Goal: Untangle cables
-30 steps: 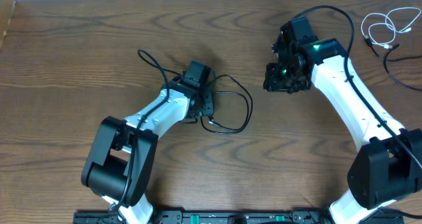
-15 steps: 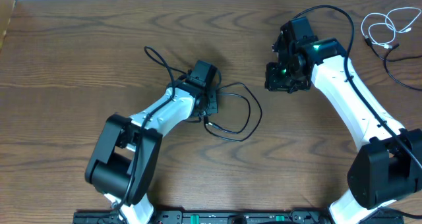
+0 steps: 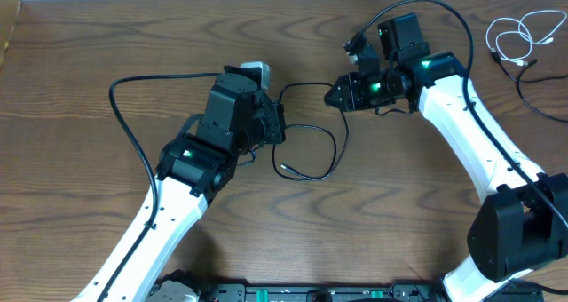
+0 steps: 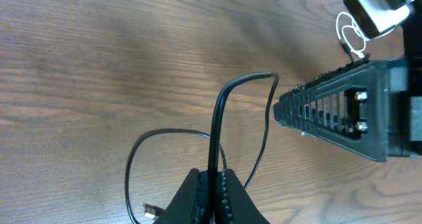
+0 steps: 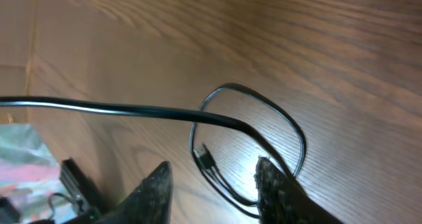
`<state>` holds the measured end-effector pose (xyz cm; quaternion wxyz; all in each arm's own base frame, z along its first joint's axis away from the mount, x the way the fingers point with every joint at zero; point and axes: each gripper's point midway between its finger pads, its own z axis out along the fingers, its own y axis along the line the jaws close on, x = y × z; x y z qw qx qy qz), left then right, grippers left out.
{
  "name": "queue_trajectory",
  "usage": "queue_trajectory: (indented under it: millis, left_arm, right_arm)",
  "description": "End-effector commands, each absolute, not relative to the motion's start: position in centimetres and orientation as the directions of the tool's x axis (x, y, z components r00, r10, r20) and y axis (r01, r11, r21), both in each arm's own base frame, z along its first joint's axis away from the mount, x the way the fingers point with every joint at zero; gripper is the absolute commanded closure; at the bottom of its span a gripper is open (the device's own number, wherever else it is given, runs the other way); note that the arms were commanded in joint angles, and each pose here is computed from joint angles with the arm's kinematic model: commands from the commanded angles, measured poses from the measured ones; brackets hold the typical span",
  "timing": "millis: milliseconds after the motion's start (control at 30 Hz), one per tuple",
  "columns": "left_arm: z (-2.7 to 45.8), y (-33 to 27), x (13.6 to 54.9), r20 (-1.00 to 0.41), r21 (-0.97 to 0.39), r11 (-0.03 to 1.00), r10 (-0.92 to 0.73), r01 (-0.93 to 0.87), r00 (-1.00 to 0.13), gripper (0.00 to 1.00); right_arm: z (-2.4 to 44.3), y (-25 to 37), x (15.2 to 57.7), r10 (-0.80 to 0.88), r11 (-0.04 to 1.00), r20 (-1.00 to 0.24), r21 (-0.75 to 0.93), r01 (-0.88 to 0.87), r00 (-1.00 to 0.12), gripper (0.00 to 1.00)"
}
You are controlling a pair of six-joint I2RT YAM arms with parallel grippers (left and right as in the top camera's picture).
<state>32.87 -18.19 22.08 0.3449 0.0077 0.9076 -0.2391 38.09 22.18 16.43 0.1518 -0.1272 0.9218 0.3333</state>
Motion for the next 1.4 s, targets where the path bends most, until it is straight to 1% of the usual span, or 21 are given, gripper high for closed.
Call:
queue_trajectory:
  millis: [0,67,133,233,367,467,567,600,633,767,833,933,1067,1167,1267,1300,1333,1367]
  left_arm:
    - [22.5,-18.3,32.8,-0.638,-0.421,0.884,-0.132,0.201,-0.759,0.93]
    - [22.5,-18.3,32.8,-0.640,-0.422,0.884,-0.133,0.201,-0.757,0.92]
    - [22.5,-18.3,32.8,-0.639,-0.422,0.884,-0.133,0.201,-0.757,0.93]
    - [22.5,-18.3,32.8,-0.639,-0.422,0.884,-0.133,0.201,-0.757,0.92]
    - [22.5,-18.3,32.7,-0.637,-0.421,0.885,-0.132,0.200,-0.760,0.92]
    - [22.5,-18.3,32.7,-0.637,-0.421,0.885,-0.132,0.200,-0.760,0.93]
    - [22.5,-18.2,32.8,-0.638,-0.421,0.885,-0.133,0.198,-0.758,0.93]
    - [22.5,-18.0,32.9,-0.638,-0.421,0.886,-0.138,0.193,-0.758,0.93]
    - [22.5,-17.8,33.0,-0.637,-0.423,0.887,-0.146,0.184,-0.757,0.93]
    - [22.5,-16.1,33.9,-0.599,-0.475,0.877,-0.259,0.075,-0.758,0.92]
    - [22.5,-15.2,34.3,-0.565,-0.515,0.857,-0.339,0.001,-0.752,0.93]
    - [22.5,-14.4,34.7,-0.488,-0.590,0.799,-0.468,-0.117,-0.736,0.92]
    - [23.4,-15.7,34.7,-0.438,-0.666,0.738,-0.503,-0.106,-0.746,0.93]
    - [23.7,-15.8,34.8,-0.390,-0.703,0.694,-0.558,-0.154,-0.733,0.92]
    - [23.9,-15.9,35.0,-0.321,-0.746,0.628,-0.629,-0.220,-0.708,0.93]
    - [24.1,-15.9,35.1,-0.279,-0.767,0.588,-0.666,-0.256,-0.692,0.93]
    - [24.1,-15.9,35.2,-0.262,-0.775,0.571,-0.680,-0.271,-0.685,0.92]
    - [24.2,-16.0,35.2,-0.213,-0.792,0.525,-0.715,-0.311,-0.665,0.93]
  right_arm:
    - [15.3,21.1,38.1,-0.182,0.775,-0.377,0.513,-0.368,-0.908,0.50]
    - [14.1,20.0,37.9,-0.183,0.824,-0.341,0.458,-0.333,-0.922,0.49]
    - [12.4,19.3,37.2,-0.159,0.863,-0.267,0.430,-0.265,-0.951,0.49]
    - [9.9,19.4,36.2,-0.115,0.882,-0.185,0.434,-0.186,-0.976,0.48]
    - [7.2,19.7,35.1,-0.068,0.888,-0.134,0.443,-0.121,-0.989,0.49]
    - [5.9,20.3,34.6,-0.071,0.885,-0.139,0.448,-0.127,-0.988,0.50]
    - [4.9,21.0,34.3,-0.079,0.879,-0.161,0.454,-0.145,-0.984,0.57]
    - [4.5,21.3,34.2,-0.081,0.877,-0.166,0.456,-0.149,-0.983,0.61]
    - [4.2,21.4,34.0,-0.067,0.882,-0.162,0.452,-0.135,-0.985,0.62]
    - [3.1,20.8,33.7,-0.012,0.908,-0.141,0.413,-0.070,-0.990,0.69]
    - [3.1,20.9,33.8,0.003,0.907,-0.140,0.417,-0.056,-0.990,0.72]
    - [3.3,21.4,34.4,0.037,0.900,-0.153,0.435,-0.033,-0.987,0.79]
    - [3.9,23.6,34.7,0.051,0.883,-0.187,0.467,-0.043,-0.981,0.78]
    - [3.8,23.8,34.7,0.104,0.892,-0.177,0.451,0.013,-0.979,0.77]
    - [3.4,23.5,34.7,0.169,0.908,-0.176,0.412,0.083,-0.970,0.76]
    - [3.3,23.4,34.7,0.190,0.912,-0.181,0.396,0.106,-0.965,0.76]
    - [3.2,23.2,34.8,0.206,0.914,-0.184,0.387,0.122,-0.961,0.75]
    - [3.1,23.2,34.9,0.219,0.915,-0.188,0.380,0.135,-0.957,0.75]
